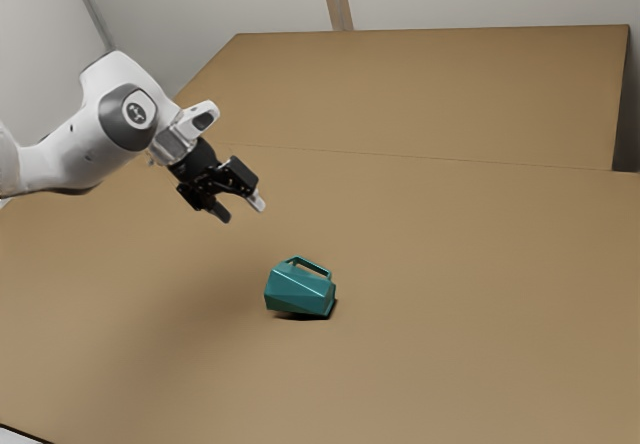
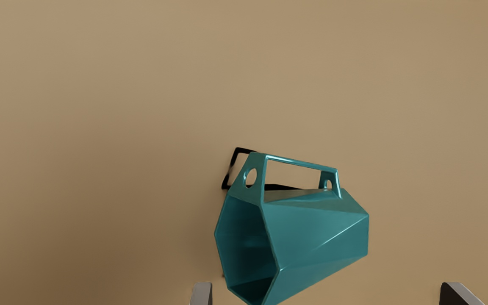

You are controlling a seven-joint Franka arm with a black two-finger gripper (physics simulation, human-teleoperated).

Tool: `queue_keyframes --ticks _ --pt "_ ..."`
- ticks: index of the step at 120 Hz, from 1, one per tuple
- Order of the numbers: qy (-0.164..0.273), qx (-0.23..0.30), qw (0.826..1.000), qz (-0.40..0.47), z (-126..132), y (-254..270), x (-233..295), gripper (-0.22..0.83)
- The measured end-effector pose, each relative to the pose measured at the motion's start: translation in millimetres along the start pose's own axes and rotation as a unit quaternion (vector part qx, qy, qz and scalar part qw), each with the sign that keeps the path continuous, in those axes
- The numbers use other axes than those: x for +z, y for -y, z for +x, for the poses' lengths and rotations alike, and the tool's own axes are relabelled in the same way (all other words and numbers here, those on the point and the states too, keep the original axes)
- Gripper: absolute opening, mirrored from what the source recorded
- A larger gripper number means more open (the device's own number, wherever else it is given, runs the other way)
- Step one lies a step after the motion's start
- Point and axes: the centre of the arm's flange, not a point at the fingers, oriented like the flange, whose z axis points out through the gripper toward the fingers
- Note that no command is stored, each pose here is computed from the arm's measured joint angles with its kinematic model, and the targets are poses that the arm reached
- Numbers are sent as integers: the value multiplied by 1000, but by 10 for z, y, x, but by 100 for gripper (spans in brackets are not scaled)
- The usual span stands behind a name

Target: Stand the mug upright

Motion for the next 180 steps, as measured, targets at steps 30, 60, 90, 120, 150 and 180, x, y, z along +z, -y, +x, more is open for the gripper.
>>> queue_keyframes --ticks 30,60,90,120,150,180 --pt "-37 -36 995 -84 -157 374 284 59" --pt "-62 -44 986 -148 -339 529 560 59" --pt "-68 -45 979 -189 -529 656 907 59" --pt "-76 -37 974 -210 -611 798 1157 59" --pt "-84 -7 972 -220 -620 790 1293 60" --pt "-88 25 970 -227 -611 663 1370 59"
